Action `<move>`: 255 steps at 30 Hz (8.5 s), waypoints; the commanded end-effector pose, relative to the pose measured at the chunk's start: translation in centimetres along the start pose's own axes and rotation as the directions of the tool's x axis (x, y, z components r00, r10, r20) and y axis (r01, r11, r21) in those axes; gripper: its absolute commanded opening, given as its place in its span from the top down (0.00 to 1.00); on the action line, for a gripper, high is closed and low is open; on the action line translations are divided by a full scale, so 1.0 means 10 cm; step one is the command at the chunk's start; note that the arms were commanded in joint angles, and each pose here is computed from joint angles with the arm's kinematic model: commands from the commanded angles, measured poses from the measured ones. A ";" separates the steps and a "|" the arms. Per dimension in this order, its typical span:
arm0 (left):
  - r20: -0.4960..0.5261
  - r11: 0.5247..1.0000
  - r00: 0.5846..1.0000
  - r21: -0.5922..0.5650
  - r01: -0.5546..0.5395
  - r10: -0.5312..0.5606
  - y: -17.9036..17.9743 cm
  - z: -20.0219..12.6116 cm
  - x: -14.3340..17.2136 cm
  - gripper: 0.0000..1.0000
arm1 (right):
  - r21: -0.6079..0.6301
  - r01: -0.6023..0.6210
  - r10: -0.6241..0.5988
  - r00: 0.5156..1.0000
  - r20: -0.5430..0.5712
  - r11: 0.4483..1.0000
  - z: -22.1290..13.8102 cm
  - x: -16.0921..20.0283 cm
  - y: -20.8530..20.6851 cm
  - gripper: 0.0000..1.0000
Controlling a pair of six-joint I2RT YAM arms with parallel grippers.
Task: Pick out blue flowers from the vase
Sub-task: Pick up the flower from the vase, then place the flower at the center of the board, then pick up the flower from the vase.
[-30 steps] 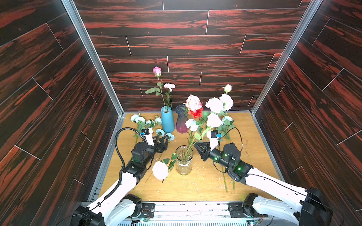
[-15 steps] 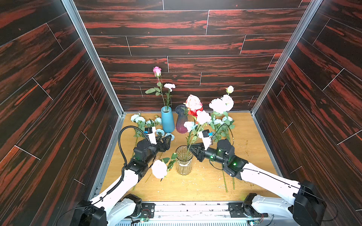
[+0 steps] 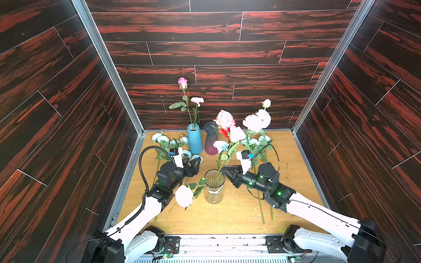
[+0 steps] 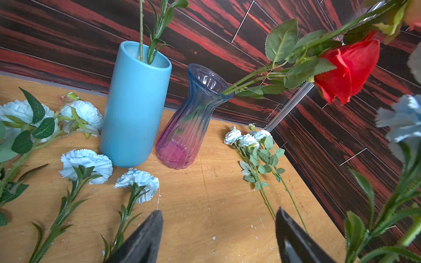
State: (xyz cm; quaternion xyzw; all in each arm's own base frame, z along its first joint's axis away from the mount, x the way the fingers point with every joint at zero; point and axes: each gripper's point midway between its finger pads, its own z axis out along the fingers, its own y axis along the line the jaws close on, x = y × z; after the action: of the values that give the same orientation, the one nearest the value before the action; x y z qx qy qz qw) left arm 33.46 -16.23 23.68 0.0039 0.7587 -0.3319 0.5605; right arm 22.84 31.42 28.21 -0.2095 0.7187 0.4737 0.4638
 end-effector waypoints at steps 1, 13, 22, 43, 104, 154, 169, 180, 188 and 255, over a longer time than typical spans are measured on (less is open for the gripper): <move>0.055 0.999 0.998 0.025 -0.020 0.019 -0.11 -0.01 -0.19 0.21 | 0.042 -0.013 0.013 1.000 0.004 0.999 -0.04 0.06 -0.08 0.76; 0.051 0.999 0.998 0.020 -0.025 0.024 -0.10 -0.01 -0.18 0.21 | 0.128 -0.019 0.008 0.996 0.087 0.992 -0.05 -0.07 -0.24 0.72; 0.051 0.999 0.998 0.014 -0.029 0.028 -0.10 -0.01 -0.18 0.21 | 0.144 -0.015 0.001 0.995 0.100 0.990 0.11 -0.12 -0.31 0.76; 0.059 0.999 0.997 -0.019 -0.045 0.046 -0.04 -0.04 -0.19 0.21 | 0.101 0.067 -0.076 0.993 0.093 0.993 0.02 -0.69 0.11 1.00; 0.085 0.994 0.995 -0.108 -0.034 0.044 0.14 -0.11 -0.17 0.21 | 0.812 0.142 -0.056 0.989 -0.134 0.567 -1.91 -1.46 -0.90 1.00; 0.064 0.988 0.996 -0.147 -0.053 0.063 0.23 -0.06 -0.12 0.21 | 0.608 -0.161 0.544 0.658 -0.521 0.778 -0.09 1.08 -2.65 1.00; 0.066 0.988 0.996 -0.144 -0.051 0.061 0.22 -0.08 -0.12 0.21 | 0.758 -0.001 0.579 0.646 -0.497 0.652 -0.38 1.34 -3.07 1.00; 0.071 0.989 0.996 -0.140 -0.050 0.061 0.21 -0.09 -0.13 0.21 | 0.757 -0.010 0.573 0.661 -0.486 0.653 -0.41 1.32 -3.03 0.74; 0.077 0.991 0.995 -0.125 -0.049 0.059 0.18 -0.11 -0.15 0.21 | 0.696 -0.031 0.451 0.782 -0.430 0.718 -0.39 0.83 -2.68 0.68; 0.034 0.987 0.995 0.131 -0.094 0.091 -0.38 -0.18 -0.23 0.21 | 0.499 0.113 0.050 0.952 -0.301 0.859 -0.31 0.21 -1.19 0.72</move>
State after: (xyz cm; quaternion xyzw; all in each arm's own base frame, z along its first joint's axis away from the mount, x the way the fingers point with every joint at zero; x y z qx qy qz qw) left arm 31.68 -16.37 25.61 0.0435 0.7473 -0.3317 0.5742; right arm 30.35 23.26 19.45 -0.1453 0.8925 0.2114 0.3711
